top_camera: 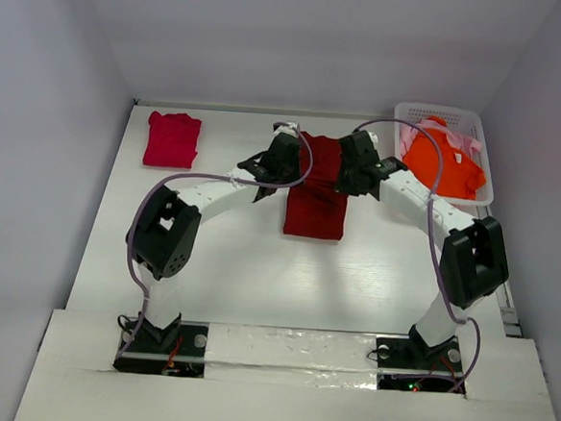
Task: Fold and stack the t-shirts
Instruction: Fold the tshirt
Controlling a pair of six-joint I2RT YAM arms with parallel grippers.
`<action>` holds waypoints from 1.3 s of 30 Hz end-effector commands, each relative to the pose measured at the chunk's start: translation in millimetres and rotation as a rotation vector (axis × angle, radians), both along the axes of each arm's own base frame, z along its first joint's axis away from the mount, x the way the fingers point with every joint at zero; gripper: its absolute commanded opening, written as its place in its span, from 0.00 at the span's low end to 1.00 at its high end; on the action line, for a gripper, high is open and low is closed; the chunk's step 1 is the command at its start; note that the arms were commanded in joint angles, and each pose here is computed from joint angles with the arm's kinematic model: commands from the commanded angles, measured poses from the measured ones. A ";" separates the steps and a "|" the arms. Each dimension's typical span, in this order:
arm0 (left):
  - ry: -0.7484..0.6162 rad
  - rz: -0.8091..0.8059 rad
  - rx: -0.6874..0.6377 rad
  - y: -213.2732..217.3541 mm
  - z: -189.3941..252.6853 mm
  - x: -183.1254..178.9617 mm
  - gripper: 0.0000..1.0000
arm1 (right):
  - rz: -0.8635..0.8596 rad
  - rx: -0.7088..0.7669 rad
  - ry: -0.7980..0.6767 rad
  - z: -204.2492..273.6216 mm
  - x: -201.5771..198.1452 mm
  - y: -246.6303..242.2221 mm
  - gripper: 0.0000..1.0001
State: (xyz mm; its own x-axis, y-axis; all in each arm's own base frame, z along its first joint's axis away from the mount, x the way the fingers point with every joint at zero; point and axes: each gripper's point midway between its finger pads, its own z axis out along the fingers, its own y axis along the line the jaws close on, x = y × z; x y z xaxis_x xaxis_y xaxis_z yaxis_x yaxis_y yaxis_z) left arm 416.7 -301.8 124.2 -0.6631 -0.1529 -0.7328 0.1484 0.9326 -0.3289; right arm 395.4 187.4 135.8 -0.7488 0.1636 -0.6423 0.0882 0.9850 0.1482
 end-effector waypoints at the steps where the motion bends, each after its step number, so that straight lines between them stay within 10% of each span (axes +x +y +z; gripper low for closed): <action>1: -0.076 0.026 -0.013 2.0 26.3 21.0 0.00 | -0.010 0.008 -0.079 23.5 22.5 -3.4 0.00; 19: -0.071 0.002 -0.027 -3.1 9.5 40.7 0.00 | -0.005 0.011 -0.046 3.8 36.4 -4.3 0.00; 22: -0.083 0.003 -0.024 -2.5 7.6 42.1 0.37 | -0.022 0.000 -0.063 7.1 39.7 -7.4 0.00; 23: -0.080 0.012 -0.018 -1.2 5.4 42.9 0.74 | -0.035 -0.013 -0.070 7.9 40.9 -10.6 0.09; 25: -0.078 0.029 -0.005 1.4 3.8 45.2 0.99 | -0.050 -0.024 -0.079 11.1 42.7 -13.6 0.24; 30: -0.088 0.045 -0.006 4.3 8.1 45.4 0.99 | -0.103 -0.063 -0.111 22.6 40.5 -28.1 1.00; 39: -0.105 0.044 -0.046 14.0 32.5 18.5 0.99 | -0.053 0.027 -0.112 33.7 7.6 -25.6 1.00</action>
